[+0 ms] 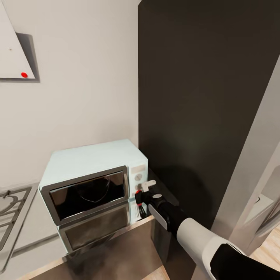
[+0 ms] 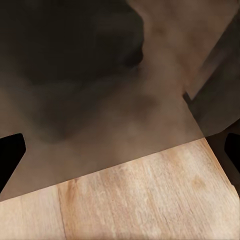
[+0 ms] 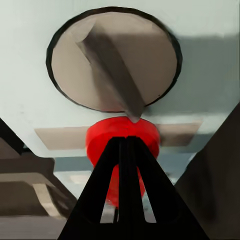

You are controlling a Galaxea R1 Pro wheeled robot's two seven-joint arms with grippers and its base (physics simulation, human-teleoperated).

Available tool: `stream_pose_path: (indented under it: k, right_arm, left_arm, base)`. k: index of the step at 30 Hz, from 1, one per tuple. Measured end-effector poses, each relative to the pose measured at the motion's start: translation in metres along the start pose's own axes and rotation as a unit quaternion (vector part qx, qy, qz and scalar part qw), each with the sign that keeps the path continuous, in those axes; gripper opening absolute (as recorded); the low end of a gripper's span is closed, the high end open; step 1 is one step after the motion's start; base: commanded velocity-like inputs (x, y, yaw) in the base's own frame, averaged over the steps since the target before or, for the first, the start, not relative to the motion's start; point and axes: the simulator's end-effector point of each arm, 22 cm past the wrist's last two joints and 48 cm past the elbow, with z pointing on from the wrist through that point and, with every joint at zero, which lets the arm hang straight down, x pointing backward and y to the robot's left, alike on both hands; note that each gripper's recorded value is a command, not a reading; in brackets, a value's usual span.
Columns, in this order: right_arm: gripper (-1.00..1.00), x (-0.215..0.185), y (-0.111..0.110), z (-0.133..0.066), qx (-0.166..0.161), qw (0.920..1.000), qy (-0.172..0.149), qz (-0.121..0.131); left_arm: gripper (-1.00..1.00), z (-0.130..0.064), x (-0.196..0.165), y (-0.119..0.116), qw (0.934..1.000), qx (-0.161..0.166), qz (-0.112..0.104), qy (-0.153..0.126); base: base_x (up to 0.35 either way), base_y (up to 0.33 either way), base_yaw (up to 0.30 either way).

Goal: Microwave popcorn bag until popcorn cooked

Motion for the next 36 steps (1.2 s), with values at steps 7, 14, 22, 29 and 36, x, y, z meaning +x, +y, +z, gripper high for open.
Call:
stream_pose_path:
  k: [7, 14, 22, 29, 36]
  right_arm:
    - [-1.00, 0.019, 0.003, 0.000, -0.002, 0.9999, 0.013, 0.004]
    - [-1.00, 0.025, 0.003, 0.000, -0.001, 0.9998, 0.017, 0.005]
    - [-1.00, 0.024, 0.003, 0.000, -0.001, 0.9999, 0.015, 0.007]
    - [-1.00, 0.024, 0.003, 0.000, -0.002, 0.9999, 0.014, 0.009]
    - [-1.00, 0.030, 0.007, -0.006, -0.003, 0.9998, 0.017, 0.012]
  left_arm:
    - [1.00, 0.000, 0.001, 0.000, 1.0000, 0.000, 0.001, 0.001]
    - [1.00, -0.001, 0.002, 0.000, 1.0000, 0.000, 0.001, 0.002]
    - [1.00, -0.002, 0.003, 0.000, 1.0000, 0.000, 0.000, 0.003]
    - [1.00, -0.002, 0.004, 0.000, 1.0000, 0.000, 0.000, 0.003]
    - [1.00, -0.006, 0.002, 0.000, 1.0000, 0.000, 0.000, 0.000]
  base:
    - [0.000, 0.000, 0.000]
    - [0.003, 0.000, 0.000]
    - [0.099, 0.000, 0.000]
    - [0.000, 0.000, 0.000]
    - [0.068, 0.000, 0.000]
